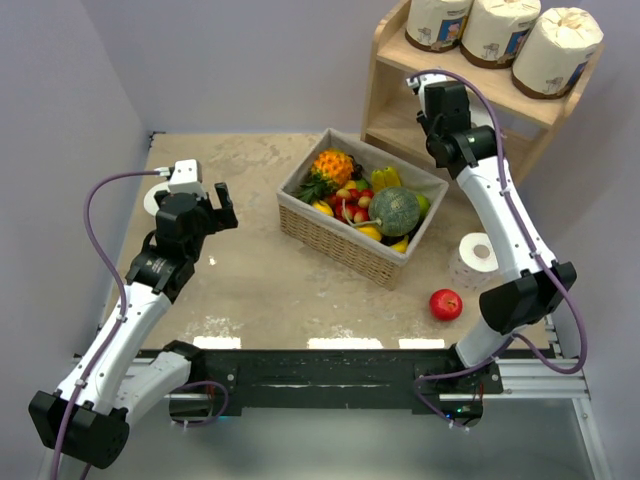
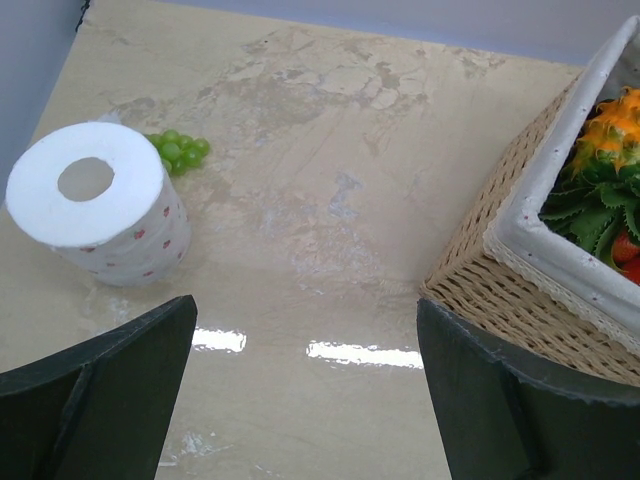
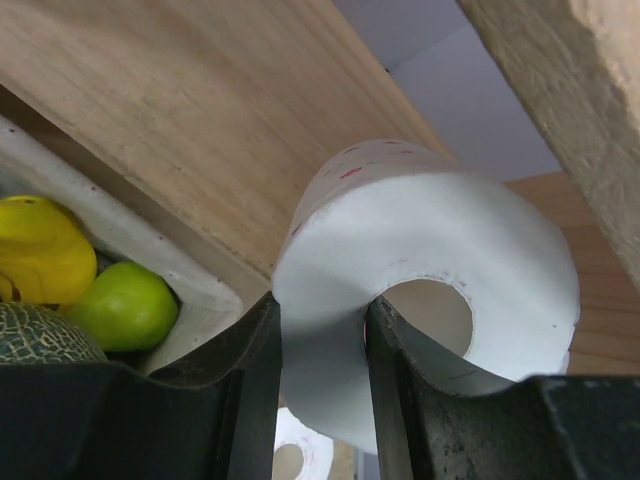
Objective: Place and organize the paper towels onto the shelf
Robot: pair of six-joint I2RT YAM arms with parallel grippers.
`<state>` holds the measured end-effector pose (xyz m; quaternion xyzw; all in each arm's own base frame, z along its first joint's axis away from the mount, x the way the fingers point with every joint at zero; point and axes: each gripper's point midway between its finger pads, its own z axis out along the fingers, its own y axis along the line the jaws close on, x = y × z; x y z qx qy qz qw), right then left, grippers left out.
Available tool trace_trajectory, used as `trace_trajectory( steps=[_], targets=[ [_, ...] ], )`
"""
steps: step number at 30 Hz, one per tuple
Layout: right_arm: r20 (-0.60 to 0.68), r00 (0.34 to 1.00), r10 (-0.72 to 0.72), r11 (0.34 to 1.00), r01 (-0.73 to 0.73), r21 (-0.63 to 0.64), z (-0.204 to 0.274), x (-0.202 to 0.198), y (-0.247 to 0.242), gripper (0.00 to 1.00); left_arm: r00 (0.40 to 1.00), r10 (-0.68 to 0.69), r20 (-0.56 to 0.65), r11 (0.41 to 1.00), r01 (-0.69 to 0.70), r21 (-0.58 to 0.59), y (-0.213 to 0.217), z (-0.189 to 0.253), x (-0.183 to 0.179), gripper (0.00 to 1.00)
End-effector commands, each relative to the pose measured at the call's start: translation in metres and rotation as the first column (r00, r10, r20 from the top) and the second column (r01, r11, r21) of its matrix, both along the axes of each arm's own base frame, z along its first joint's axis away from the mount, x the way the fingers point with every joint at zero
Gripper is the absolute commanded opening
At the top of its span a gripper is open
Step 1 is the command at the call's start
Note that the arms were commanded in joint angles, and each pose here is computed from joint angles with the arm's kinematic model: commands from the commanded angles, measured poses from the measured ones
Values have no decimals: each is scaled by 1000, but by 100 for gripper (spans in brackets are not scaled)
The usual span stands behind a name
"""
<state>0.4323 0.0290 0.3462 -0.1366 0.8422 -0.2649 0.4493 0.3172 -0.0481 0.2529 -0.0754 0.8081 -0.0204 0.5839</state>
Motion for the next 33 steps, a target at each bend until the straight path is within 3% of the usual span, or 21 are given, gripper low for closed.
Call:
trace_trajectory(
  steps=[1,16,22,33],
  targets=[
    [84,996,10,1000,-10,-1,25,-2,-13,35,999,-1,47,1000,1,-13,0,10,2,97],
    [118,992,-42,998,47,-39,18,4,-45,37,999,-4,38,1000,4,-11,-1,7,3,97],
    [125,990,-65,996,72,-58,20,5,-52,50,999,-7,36,1000,7,-11,-1,6,3,97],
    [139,987,-77,996,81,-27,30,-2,-52,59,999,-15,41,1000,15,-17,-3,8,4,97]
  ],
)
